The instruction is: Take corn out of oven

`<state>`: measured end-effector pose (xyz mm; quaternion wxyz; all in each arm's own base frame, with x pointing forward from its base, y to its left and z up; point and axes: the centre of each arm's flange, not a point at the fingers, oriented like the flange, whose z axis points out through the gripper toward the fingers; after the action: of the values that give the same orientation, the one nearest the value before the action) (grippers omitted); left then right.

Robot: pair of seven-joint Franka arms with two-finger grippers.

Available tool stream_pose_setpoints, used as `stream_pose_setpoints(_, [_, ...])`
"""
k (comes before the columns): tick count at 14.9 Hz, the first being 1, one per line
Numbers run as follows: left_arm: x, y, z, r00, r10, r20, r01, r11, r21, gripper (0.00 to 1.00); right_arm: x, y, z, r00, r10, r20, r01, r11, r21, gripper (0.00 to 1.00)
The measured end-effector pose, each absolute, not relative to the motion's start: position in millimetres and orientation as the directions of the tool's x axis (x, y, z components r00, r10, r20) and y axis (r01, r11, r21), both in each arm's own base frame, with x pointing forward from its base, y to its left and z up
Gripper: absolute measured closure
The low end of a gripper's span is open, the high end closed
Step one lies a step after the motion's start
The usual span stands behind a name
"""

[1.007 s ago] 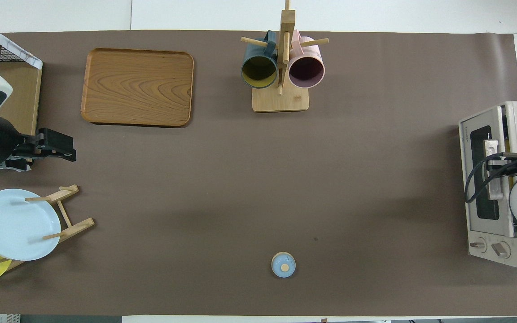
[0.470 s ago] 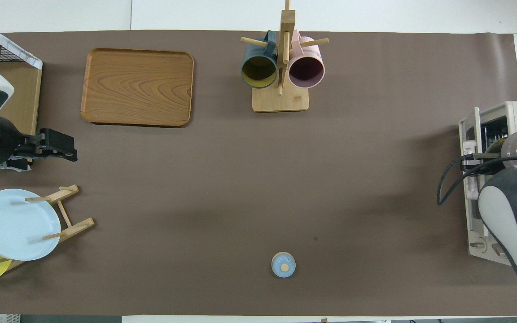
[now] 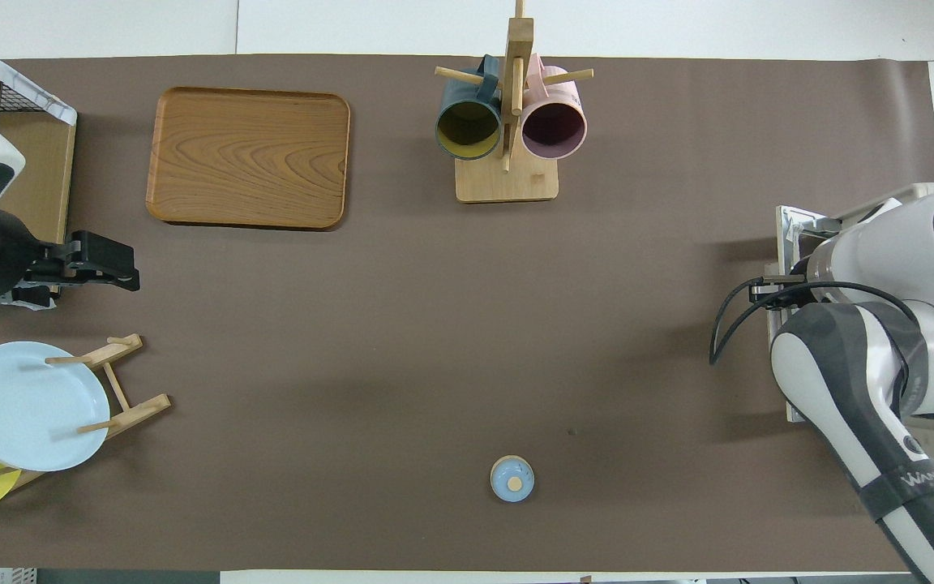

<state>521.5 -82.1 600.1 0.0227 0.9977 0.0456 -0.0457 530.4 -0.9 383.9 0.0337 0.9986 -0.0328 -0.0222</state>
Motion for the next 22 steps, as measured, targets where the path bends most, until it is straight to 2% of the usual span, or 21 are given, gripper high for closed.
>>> stream_pose_setpoints(11, [521.9,-82.2,600.4,0.992,0.089,-0.09,0.093,-0.995,0.042,0.0,541.3,15.8,331.1,0.995,-0.096,-0.018,-0.094,-0.993,0.069,0.99])
stream_pose_setpoints(15, [522.1,-82.2,600.5,0.992,0.089,-0.089,0.093,-0.995,0.042,0.0,540.7,15.4,331.0,0.994,-0.098,-0.043,-0.095,-0.993,0.074,0.99])
stream_pose_setpoints(18, [522.3,-82.2,600.7,0.992,0.089,-0.087,0.093,-0.995,0.043,0.0,545.4,14.5,354.1,0.99,-0.106,-0.091,-0.098,-0.991,0.086,0.96])
stream_pose_setpoints(22, [522.4,-82.2,600.7,0.992,0.089,-0.086,0.093,-0.995,0.043,0.0,545.2,11.2,398.9,0.986,-0.113,-0.124,-0.1,-0.989,0.106,0.59])
